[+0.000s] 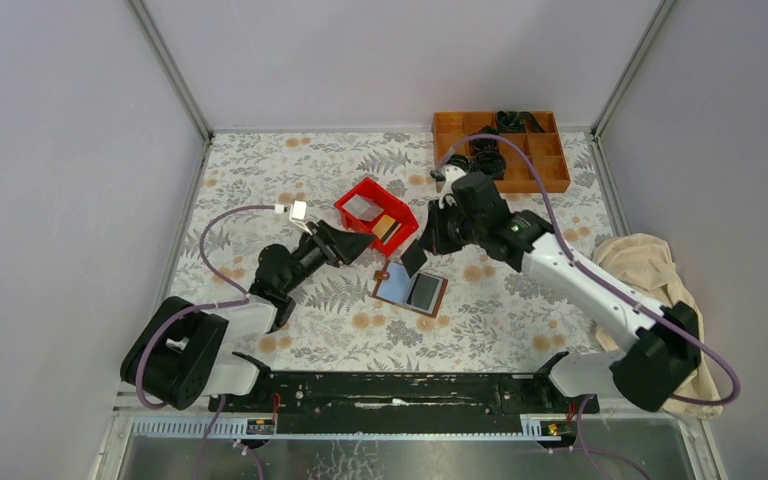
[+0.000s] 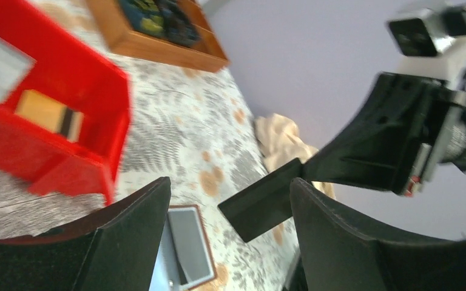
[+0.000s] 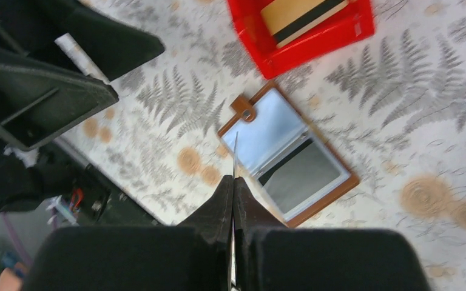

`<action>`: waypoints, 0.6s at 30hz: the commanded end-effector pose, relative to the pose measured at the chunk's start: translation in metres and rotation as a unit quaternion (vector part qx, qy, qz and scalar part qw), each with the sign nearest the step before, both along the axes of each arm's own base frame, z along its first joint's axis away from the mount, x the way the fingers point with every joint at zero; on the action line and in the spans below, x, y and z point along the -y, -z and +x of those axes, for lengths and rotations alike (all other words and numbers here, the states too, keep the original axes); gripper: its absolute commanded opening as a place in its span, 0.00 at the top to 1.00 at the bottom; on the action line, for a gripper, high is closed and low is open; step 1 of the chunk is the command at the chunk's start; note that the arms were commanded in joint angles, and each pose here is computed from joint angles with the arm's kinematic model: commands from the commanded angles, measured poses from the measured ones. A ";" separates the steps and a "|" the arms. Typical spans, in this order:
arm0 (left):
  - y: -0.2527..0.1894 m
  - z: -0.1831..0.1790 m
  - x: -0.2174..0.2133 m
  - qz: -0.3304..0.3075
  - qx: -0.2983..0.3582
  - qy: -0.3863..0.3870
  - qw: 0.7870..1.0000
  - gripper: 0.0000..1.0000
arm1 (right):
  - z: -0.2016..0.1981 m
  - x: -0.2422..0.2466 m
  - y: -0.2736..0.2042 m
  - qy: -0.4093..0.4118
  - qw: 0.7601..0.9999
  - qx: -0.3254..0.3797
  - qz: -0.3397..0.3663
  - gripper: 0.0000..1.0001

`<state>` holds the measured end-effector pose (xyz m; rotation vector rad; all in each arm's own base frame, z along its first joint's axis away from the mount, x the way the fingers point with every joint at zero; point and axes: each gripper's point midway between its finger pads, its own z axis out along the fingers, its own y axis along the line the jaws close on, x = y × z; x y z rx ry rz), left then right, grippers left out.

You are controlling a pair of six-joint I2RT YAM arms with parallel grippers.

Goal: Put the credit cards into the card holder
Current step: Pick up the credit card from the storage box.

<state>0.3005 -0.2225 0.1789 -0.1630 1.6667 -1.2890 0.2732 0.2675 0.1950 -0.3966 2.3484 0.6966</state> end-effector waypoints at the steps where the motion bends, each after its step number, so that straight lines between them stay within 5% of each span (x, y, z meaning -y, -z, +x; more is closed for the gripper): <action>1: -0.045 -0.058 0.028 -0.046 0.126 0.159 0.978 0.21 | -0.040 -0.013 -0.023 -0.051 0.994 -0.020 0.090 1.00; 8: -0.037 -0.112 0.057 -0.041 0.149 0.302 0.941 0.21 | -0.075 -0.012 -0.026 -0.094 0.985 -0.046 0.134 1.00; 18: -0.015 -0.126 0.065 -0.024 0.125 0.355 0.926 0.22 | -0.087 -0.022 -0.024 -0.127 0.976 -0.076 0.161 1.00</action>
